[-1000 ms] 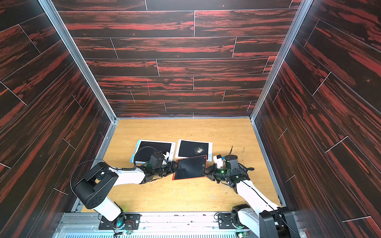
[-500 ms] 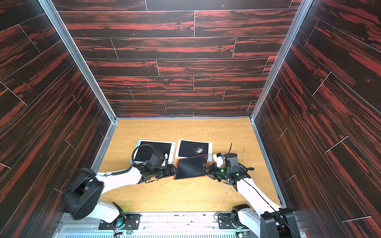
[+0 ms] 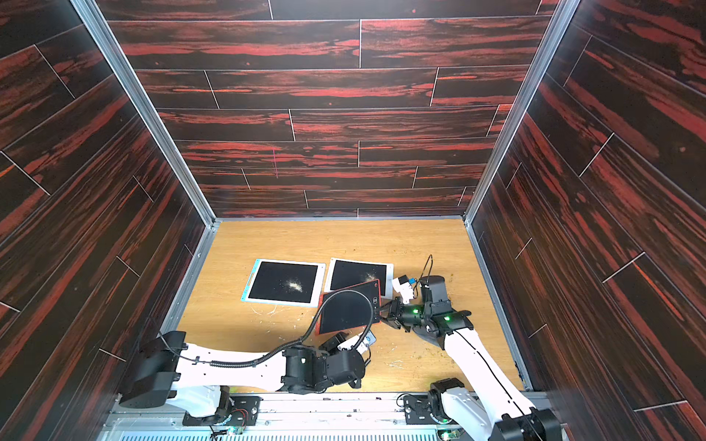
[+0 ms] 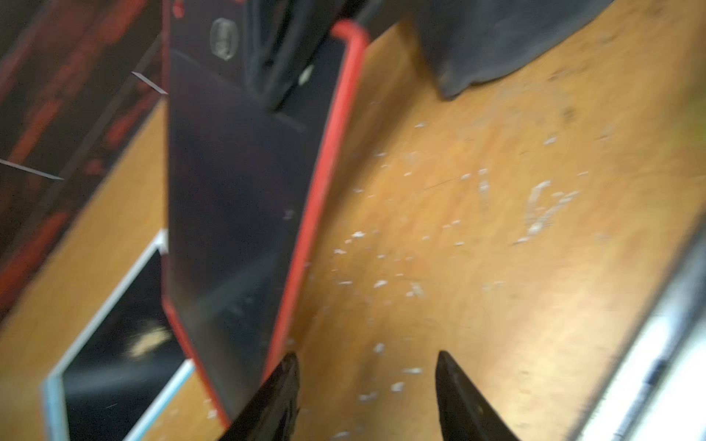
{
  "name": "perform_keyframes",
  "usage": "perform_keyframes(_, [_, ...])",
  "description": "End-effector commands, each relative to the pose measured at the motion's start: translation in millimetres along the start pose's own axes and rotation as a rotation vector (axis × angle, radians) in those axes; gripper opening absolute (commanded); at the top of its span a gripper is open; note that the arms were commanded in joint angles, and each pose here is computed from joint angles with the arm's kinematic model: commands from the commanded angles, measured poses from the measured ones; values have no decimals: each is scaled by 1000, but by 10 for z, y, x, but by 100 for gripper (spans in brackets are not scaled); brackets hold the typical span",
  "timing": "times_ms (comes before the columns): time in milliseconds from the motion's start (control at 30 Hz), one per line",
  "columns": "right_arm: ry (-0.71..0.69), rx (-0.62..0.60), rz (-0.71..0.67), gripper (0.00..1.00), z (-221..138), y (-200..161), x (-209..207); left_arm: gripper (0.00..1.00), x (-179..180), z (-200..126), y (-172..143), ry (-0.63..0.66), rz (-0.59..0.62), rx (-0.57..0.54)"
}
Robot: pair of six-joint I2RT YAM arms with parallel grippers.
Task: Wipe the drawing tablet
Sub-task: Pick up the drawing tablet from the center of the board.
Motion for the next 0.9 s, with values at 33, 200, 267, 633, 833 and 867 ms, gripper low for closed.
perform_keyframes(33, [42, 46, -29, 0, -60, -89, 120, 58, 283, -112, 5, 190, 19, -26])
perform_keyframes(200, [121, 107, -8, 0, -37, -135, 151, 54, 309, -138, -6, 200, 29, -22])
perform_keyframes(267, [146, 127, 2, 0, -28, -147, 161, 50, 298, -139, -11, 195, 38, -19])
perform_keyframes(633, [203, 220, 78, 5, 72, -134, 88, 0, 318, -203, 17, 177, 66, -14])
perform_keyframes(833, [179, 197, 82, 51, 109, -65, 65, 0, 317, -279, 95, 135, 72, -20])
perform_keyframes(867, [150, 176, 78, 62, 106, -49, 53, 0, 314, -307, 117, 112, 72, -25])
Point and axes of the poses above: each gripper's point midway between its finger pads, its own z axis out along the fingers, its own x axis along the line the jaws close on, y = z × x, the point moved 7 cm from there along -z, back along the fingers, and after that the axes turned 6 degrees about z, right-handed, at the moved point
